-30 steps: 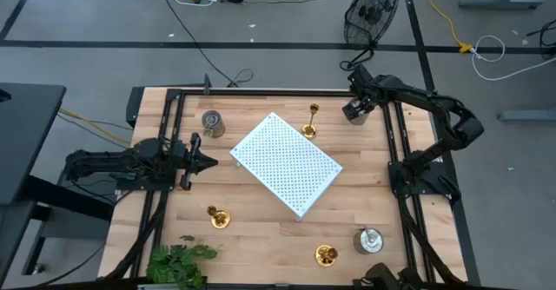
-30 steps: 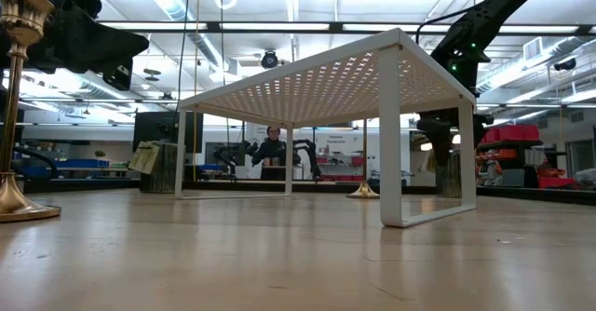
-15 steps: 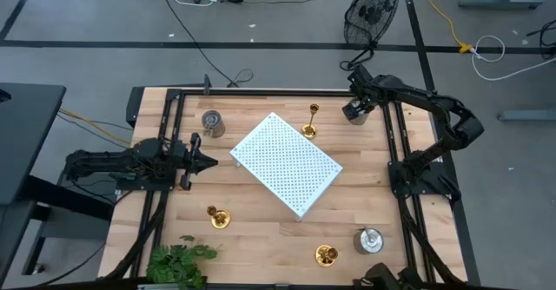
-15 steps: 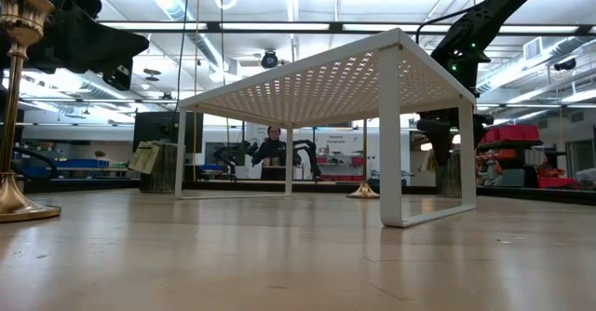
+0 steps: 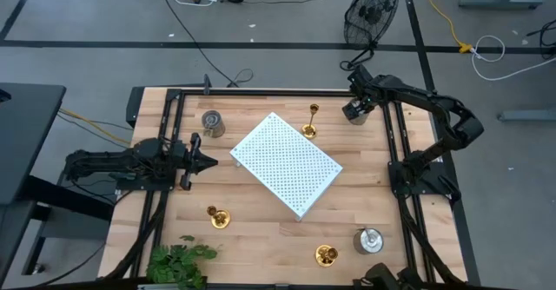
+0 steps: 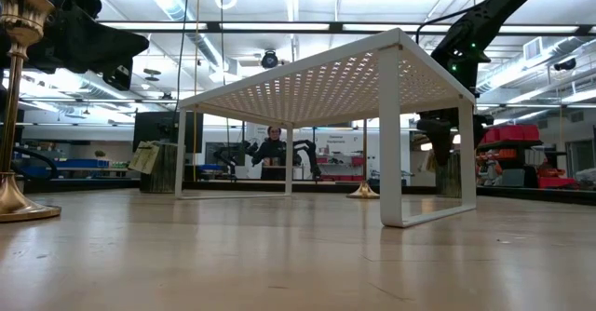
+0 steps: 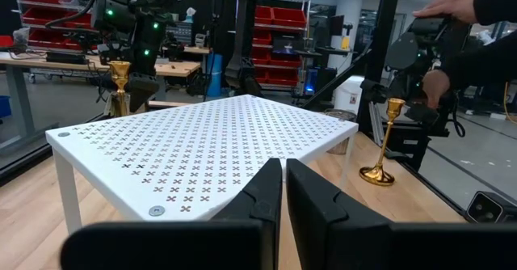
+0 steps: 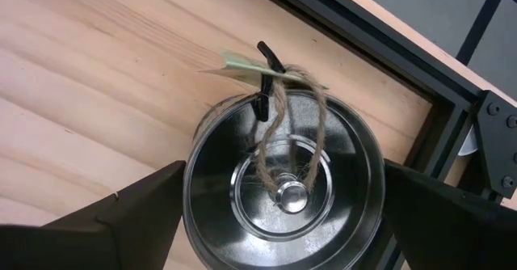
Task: Pick & Place candle stick holders
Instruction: Put the top right scented candle on the shelf
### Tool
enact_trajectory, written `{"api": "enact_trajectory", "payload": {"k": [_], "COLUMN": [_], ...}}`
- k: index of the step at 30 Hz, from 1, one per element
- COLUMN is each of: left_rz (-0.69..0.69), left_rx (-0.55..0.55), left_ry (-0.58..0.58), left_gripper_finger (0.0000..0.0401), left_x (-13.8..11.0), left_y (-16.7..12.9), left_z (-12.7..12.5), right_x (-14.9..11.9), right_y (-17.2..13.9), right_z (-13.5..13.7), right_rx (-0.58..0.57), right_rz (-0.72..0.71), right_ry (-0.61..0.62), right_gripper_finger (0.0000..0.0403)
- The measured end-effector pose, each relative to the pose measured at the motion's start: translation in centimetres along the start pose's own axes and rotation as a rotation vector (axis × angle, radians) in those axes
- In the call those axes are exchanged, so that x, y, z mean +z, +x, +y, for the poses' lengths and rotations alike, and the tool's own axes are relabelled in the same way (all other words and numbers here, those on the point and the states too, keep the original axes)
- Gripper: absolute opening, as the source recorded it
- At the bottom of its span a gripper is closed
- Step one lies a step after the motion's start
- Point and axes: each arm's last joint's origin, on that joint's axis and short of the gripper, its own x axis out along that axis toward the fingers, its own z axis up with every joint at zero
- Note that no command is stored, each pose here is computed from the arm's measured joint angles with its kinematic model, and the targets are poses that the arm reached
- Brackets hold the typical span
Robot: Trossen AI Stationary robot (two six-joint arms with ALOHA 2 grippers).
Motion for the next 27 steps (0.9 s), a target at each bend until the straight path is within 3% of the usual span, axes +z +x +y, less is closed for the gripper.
{"api": "enact_trajectory", "payload": {"k": [17,27], "left_rz": [0.000,0.000], "left_rx": [0.000,0.000], "left_ry": [0.000,0.000], "left_gripper_finger": [0.0025,0.0025], "left_x": [0.0,0.0], "left_y": [0.0,0.0], "left_z": [0.0,0.0], "right_x": [-0.3,0.0], "right_y": [-0.2,-2.2], "right_z": [-0.1,-0.4], "right_rx": [0.001,0.003], "right_rz": [0.012,0.066], "right_ry": [-0.006,-0.019], "right_gripper_finger": [0.0375,0.0373]}}
